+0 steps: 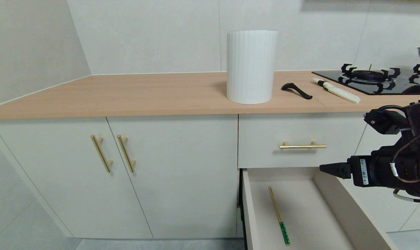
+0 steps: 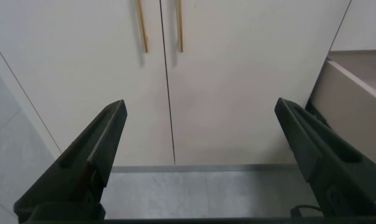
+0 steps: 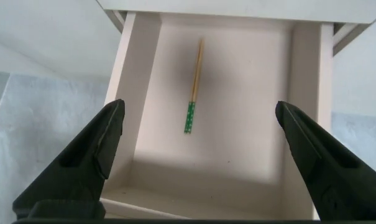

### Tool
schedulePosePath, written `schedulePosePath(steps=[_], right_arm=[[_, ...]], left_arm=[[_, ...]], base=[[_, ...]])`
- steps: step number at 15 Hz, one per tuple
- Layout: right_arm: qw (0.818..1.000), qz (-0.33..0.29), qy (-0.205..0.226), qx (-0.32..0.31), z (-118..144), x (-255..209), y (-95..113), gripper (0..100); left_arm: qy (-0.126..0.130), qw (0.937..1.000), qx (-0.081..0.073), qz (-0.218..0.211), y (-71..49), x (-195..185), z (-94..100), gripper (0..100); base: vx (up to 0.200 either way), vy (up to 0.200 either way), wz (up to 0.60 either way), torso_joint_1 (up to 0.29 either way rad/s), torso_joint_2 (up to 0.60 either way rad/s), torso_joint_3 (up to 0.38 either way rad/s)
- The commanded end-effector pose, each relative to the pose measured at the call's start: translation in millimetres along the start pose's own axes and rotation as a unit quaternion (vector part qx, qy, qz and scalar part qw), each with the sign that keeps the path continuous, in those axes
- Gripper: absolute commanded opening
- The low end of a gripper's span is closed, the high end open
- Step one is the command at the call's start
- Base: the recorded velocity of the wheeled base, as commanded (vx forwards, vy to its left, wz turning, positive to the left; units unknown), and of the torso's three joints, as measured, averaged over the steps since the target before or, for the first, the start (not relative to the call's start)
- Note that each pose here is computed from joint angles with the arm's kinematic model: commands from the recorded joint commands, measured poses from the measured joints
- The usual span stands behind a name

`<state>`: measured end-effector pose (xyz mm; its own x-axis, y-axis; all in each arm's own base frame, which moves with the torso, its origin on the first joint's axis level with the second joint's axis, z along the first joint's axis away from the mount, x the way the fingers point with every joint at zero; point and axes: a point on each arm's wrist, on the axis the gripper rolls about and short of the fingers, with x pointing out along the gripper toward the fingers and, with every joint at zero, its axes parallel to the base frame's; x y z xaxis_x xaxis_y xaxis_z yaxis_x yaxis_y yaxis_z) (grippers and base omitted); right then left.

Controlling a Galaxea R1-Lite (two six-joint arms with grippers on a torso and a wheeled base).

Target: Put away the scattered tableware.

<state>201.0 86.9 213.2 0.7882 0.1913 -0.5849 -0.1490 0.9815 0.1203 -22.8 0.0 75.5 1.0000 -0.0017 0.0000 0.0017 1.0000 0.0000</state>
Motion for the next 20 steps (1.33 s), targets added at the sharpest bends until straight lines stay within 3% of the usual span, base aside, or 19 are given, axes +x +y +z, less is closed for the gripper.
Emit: schedulePosePath(steps=[1,16,20], right_arm=[[1.0,0.0,0.001,0.0,-0.4,0.5,0.0,100],[1.0,-0.003,0.005,-0.008,1.9,18.8,0.6,100],[0.999,-0.01,-0.027,-0.018,13.2,42.1,-4.5,100]], left_arm=[[0.001,1.0,0.0,0.0,0.0,0.1,0.0,100],[0.001,1.0,0.0,0.0,0.0,0.1,0.0,100],[0.0,1.0,0.0,-0.001,0.0,0.0,0.0,100]], base=[[0.0,0.0,0.0,0.08,-0.33,-0.266],[0.0,0.0,0.0,0.162,-0.45,-0.295],[0.0,0.0,0.0,0.15,-0.34,-0.195]])
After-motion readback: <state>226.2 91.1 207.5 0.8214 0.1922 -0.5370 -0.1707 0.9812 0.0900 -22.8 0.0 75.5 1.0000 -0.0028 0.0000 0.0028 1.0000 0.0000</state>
